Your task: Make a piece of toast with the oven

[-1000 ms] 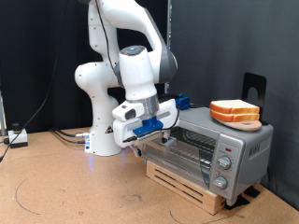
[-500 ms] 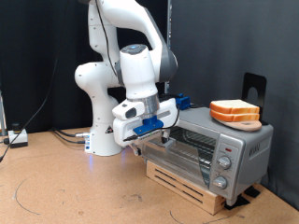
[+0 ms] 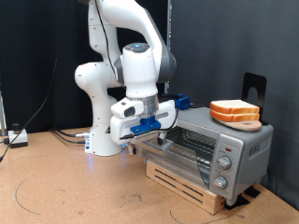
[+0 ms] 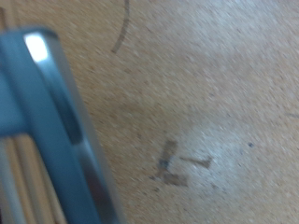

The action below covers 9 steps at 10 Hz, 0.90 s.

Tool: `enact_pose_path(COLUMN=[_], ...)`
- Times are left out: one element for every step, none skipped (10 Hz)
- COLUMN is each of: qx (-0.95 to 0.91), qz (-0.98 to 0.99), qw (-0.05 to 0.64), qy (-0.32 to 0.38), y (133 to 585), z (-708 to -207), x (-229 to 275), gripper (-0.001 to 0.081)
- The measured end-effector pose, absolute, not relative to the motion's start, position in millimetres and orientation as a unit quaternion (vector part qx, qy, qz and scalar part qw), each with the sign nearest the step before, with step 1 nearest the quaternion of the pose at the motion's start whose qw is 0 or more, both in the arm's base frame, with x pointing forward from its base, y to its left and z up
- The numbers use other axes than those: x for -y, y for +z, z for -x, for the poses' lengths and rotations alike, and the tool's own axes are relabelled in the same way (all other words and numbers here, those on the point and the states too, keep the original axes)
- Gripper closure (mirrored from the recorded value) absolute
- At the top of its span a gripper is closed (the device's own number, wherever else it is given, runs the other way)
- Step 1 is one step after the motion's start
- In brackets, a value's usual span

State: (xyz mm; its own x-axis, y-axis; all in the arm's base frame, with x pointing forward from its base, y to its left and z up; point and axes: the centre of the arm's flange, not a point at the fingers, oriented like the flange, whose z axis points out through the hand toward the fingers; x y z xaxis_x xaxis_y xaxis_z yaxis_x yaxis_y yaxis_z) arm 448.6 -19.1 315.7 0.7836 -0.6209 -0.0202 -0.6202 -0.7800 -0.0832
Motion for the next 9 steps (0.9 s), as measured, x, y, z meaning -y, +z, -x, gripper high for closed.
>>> enact_pose_path(qx=[-0.340, -0.348, -0.351, -0.356, -0.361, -0.367, -0.375, -0.383, -0.384], qz=[0.940, 0.937, 0.936, 0.934, 0.932, 0.930, 0.927, 0.924, 0.923], qw=[0.028, 0.018, 0.011, 0.008, 0.005, 0.001, 0.002, 0.008, 0.009], qy=[-0.005, -0.005, -0.007, -0.008, -0.007, -0.002, 0.006, 0.016, 0.017], y=[312, 307, 301, 295, 289, 281, 273, 263, 252], z=[-450, -452, -454, -456, -458, -459, -461, -463, -467], x=[24, 30, 37, 43, 49, 56, 63, 70, 75], gripper=[-0.0001, -0.0001, -0.0001, -0.0001, -0.0001, -0.0001, -0.0001, -0.0001, -0.0001])
